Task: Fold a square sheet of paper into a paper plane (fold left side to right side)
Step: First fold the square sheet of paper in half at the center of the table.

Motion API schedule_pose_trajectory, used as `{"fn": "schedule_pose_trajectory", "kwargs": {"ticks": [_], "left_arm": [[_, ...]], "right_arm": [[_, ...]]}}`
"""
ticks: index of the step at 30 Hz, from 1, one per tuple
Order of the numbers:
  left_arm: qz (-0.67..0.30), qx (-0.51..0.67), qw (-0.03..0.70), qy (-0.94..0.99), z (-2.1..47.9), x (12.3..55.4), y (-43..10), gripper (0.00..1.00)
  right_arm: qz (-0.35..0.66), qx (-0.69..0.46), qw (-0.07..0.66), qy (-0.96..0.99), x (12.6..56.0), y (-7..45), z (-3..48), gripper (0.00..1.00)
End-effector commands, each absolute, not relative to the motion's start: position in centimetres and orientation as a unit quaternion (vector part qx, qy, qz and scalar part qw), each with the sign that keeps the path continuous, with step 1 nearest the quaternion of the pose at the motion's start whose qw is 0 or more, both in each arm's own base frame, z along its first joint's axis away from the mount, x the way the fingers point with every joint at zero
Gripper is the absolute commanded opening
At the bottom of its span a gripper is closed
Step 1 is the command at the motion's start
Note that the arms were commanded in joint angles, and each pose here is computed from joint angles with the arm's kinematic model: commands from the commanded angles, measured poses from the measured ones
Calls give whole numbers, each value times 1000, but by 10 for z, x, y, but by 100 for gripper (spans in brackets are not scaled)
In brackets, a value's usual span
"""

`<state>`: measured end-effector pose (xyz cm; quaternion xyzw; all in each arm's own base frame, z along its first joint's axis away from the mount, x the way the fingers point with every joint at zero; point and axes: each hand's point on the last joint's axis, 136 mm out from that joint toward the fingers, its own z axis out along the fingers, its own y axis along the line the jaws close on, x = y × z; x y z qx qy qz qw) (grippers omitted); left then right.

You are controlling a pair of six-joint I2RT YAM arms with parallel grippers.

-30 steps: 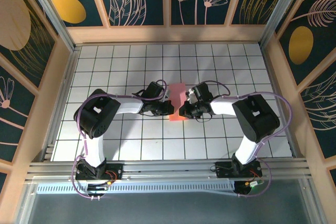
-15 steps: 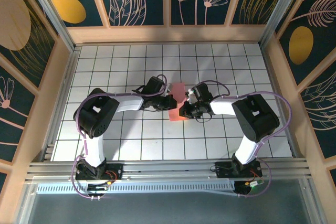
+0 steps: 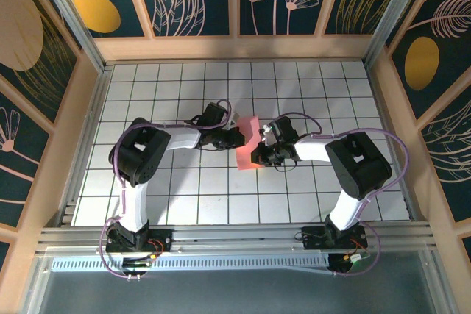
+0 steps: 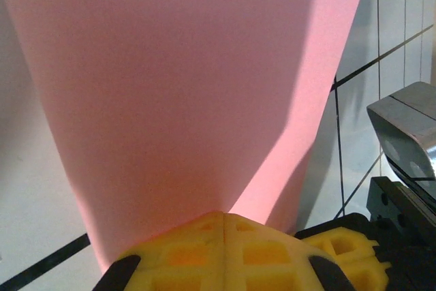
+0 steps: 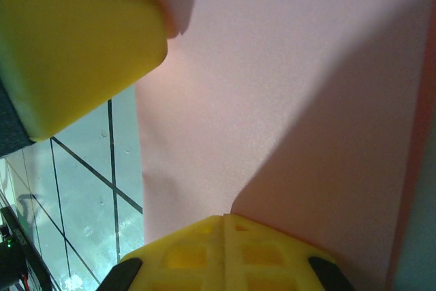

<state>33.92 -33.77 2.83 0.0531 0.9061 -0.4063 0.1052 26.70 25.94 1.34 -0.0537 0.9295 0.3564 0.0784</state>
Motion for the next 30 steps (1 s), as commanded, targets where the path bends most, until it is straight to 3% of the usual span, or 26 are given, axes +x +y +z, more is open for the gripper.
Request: {"fn": "schedule_pose_trajectory", "kwargs": {"ticks": [1,17,30], "left_arm": [[-396,57,110,910,22,345,-336,4],[-357,22,129,925,0,370,-310,4],[-328,1,161,931,-3,432,-289,5]], "right_arm": [[232,-24,42,972,248,212,-44,0],[212,-21,29,977,244,204,-53,0],[213,-20,26,977,243,202,-56,0]]}}
